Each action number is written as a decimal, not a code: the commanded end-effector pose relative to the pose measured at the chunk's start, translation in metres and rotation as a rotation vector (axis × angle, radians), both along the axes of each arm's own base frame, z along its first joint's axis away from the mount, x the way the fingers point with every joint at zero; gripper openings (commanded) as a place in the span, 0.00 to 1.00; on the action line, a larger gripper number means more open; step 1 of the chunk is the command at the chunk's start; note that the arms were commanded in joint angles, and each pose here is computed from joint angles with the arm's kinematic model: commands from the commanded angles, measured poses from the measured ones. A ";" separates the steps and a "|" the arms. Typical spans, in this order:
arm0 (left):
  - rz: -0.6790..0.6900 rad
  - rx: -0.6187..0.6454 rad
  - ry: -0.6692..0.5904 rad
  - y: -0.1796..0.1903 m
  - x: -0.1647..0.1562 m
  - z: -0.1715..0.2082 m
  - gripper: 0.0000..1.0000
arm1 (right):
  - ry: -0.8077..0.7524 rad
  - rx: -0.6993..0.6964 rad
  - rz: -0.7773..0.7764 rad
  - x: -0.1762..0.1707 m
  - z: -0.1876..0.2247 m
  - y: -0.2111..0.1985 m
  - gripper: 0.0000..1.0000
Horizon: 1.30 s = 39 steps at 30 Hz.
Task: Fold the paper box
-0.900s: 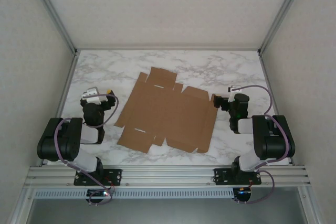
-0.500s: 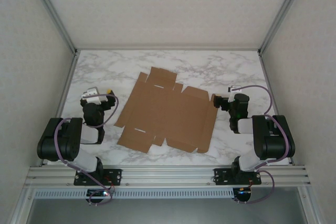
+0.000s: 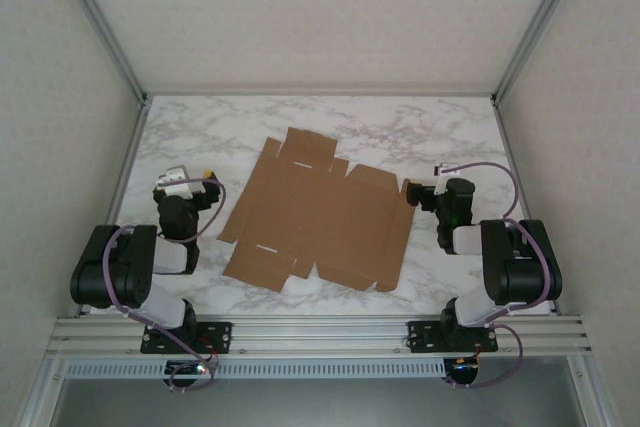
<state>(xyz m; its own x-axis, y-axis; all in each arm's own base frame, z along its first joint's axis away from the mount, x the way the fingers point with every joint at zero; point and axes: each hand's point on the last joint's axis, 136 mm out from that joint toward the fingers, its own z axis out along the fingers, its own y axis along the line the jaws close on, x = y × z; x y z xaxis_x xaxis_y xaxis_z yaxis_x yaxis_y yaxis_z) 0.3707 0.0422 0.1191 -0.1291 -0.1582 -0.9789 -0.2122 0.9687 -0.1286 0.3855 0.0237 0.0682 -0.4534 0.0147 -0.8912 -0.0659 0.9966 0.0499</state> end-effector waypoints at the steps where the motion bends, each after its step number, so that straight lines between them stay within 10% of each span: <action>1: 0.036 0.030 0.044 -0.003 0.018 0.027 0.99 | -0.008 -0.006 0.059 0.014 0.045 0.013 0.99; 5: 0.167 0.043 0.026 -0.012 0.022 0.083 0.99 | -0.187 0.018 0.116 0.008 0.134 0.038 0.99; 11: -0.097 -0.094 -0.303 -0.092 -0.003 0.221 0.99 | -0.259 0.021 0.293 -0.021 0.250 0.097 0.99; 14: -0.268 -0.092 -0.244 -0.123 -0.002 0.251 0.99 | -0.139 0.187 -0.055 -0.019 0.279 0.058 0.99; 16: -0.159 -0.142 -0.124 -0.109 0.009 0.242 0.99 | -0.043 0.233 -0.211 -0.023 0.286 0.033 0.99; 20: 0.093 -0.322 -0.038 -0.071 0.021 0.204 1.00 | 0.017 0.209 0.030 0.006 0.274 0.069 0.99; 31: -0.284 -0.705 0.295 -0.161 0.019 0.104 0.90 | 0.372 0.104 0.485 0.055 0.171 0.177 0.86; 39: -0.196 -0.748 0.561 -0.180 0.004 -0.005 0.78 | 0.446 0.250 0.536 0.118 0.102 0.227 0.79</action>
